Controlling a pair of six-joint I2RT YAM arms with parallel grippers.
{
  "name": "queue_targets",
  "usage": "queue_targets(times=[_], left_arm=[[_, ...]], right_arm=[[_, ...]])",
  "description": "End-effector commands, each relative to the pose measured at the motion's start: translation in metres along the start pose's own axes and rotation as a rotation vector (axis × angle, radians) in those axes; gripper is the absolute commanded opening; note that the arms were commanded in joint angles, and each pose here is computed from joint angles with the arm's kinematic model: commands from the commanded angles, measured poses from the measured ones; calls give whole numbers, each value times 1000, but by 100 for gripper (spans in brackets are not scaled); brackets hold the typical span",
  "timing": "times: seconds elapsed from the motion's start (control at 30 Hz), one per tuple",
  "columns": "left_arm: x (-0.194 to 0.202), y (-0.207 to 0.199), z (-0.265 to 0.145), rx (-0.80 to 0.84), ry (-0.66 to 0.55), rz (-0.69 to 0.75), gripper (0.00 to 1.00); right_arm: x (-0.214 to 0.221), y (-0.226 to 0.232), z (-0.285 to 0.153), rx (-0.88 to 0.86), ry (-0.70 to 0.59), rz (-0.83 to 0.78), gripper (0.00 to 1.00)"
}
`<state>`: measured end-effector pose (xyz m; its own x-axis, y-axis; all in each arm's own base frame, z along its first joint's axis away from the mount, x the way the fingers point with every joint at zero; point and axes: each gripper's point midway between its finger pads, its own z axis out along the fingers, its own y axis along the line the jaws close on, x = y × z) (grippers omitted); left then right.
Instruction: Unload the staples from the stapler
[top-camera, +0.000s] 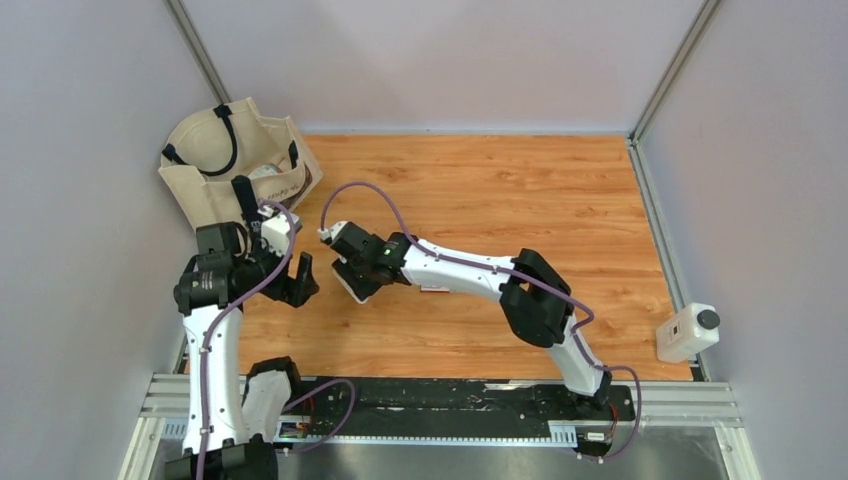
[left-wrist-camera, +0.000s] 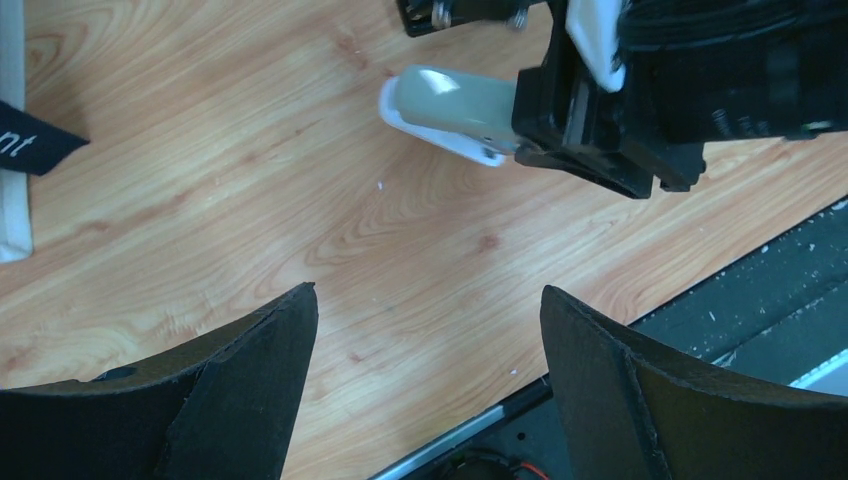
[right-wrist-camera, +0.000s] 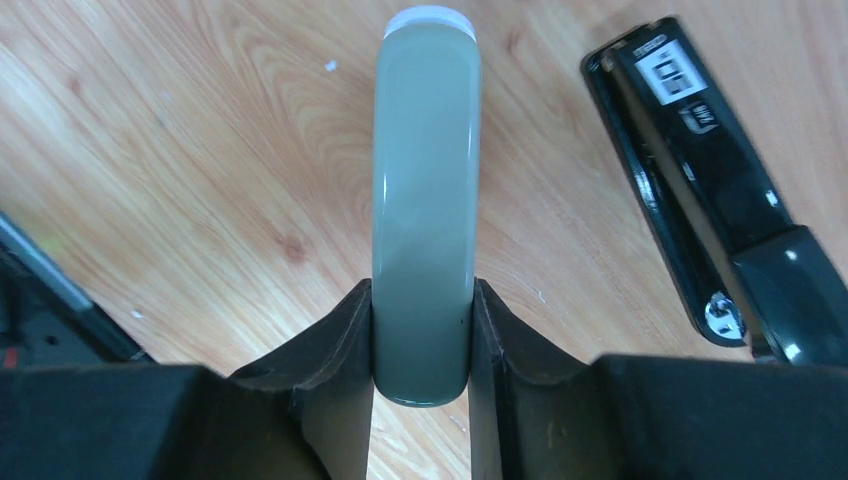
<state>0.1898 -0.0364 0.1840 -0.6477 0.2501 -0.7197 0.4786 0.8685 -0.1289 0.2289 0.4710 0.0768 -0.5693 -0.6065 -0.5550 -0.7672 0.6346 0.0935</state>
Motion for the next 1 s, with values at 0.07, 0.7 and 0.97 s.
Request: queue_targets(times=[0.07, 0.7, 0.97], left_arm=[[-4, -5, 6, 36, 3, 6, 90], [2, -9, 40, 193, 24, 247, 88], [25, -11, 57, 245, 74, 312, 83]], right_arm=[[-81, 5, -72, -50, -346, 188, 0], [-89, 38, -124, -340, -422, 369, 0], [-79, 49, -130, -427, -428, 399, 0]])
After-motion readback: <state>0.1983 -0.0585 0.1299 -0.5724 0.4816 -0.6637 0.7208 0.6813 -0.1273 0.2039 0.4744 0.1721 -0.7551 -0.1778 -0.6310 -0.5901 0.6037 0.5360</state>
